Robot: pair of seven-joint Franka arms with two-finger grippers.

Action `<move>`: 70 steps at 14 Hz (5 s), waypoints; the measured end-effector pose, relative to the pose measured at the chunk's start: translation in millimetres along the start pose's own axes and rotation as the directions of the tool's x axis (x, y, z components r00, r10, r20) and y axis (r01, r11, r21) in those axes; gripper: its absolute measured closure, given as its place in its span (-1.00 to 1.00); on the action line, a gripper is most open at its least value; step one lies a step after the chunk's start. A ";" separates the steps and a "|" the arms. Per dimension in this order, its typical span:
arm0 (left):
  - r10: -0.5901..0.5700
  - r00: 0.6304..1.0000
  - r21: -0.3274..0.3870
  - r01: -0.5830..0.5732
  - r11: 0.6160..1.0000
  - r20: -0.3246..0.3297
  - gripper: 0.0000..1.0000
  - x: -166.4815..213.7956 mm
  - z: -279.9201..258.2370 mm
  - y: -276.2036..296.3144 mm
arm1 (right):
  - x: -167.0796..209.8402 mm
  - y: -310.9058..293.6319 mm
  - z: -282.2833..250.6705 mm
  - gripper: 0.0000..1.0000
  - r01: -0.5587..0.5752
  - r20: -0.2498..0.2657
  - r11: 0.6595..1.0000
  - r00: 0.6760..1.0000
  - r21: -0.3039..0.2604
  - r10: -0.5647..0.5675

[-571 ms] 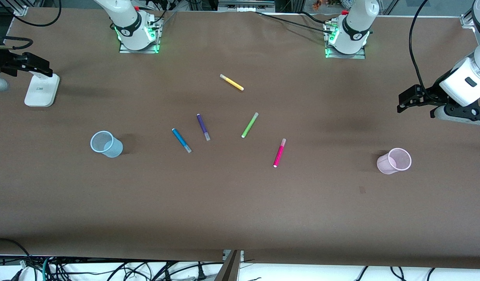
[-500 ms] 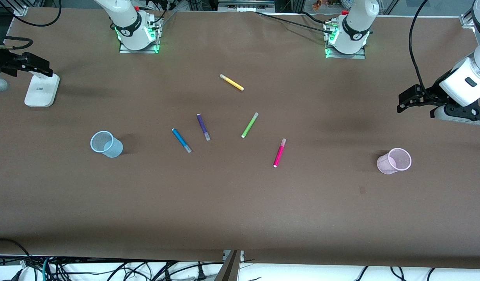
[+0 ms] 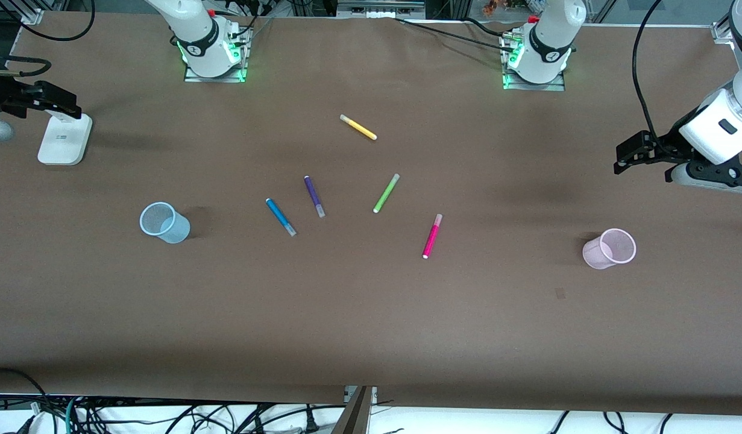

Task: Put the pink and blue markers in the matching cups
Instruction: 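Move the left gripper toward the pink marker, then lower the left gripper onto the pink marker while the right gripper reaches the blue marker, then grasp the pink marker with the left gripper while the right gripper grasps the blue marker, then lift the pink marker with the left gripper over the pink cup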

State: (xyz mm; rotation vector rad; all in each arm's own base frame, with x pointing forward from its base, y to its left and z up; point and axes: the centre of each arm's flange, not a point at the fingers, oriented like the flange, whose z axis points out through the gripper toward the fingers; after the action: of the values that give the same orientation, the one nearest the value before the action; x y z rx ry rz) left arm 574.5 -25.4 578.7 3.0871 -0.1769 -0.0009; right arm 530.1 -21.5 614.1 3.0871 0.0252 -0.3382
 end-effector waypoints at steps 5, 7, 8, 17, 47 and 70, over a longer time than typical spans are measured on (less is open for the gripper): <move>0.015 1.000 -0.001 -0.015 1.000 -0.005 -1.00 2.6 2.4 8.7 | -0.1 3.6 0.4 -1.00 -0.007 0.000 1.000 1.000 0.008 0.007; 0.051 0.998 -0.007 -0.051 0.999 -0.021 -1.00 10.9 15.4 41.1 | 0.7 3.8 1.3 -1.00 -0.007 0.002 1.000 1.000 0.009 0.007; 0.060 0.998 -0.012 -0.060 0.998 -0.027 -1.00 16.6 28.0 64.0 | 1.2 4.2 2.0 -1.00 -0.008 0.004 1.000 1.000 0.009 0.008; 0.076 0.997 -0.105 -0.075 0.992 0.008 -1.00 51.6 220.0 237.0 | 11.2 5.1 12.9 -1.00 -0.011 0.022 0.999 1.000 0.031 0.010; 0.078 0.988 0.071 -0.087 0.994 0.131 0.67 28.1 398.0 280.2 | 167.9 -291.6 292.5 -1.00 0.479 -0.028 0.878 0.878 -0.007 -0.479; 0.304 0.447 0.176 -0.758 0.628 0.841 0.67 68.3 244.2 -72.7 | 148.1 -327.5 401.6 -0.48 0.534 -0.150 0.844 0.832 -0.047 -0.534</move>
State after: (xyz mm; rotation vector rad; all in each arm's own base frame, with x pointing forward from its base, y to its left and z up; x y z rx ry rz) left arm 649.9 27.0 331.4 3.0549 -1.4899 -1.4861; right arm 581.3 292.5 179.1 3.0316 0.9074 -0.0971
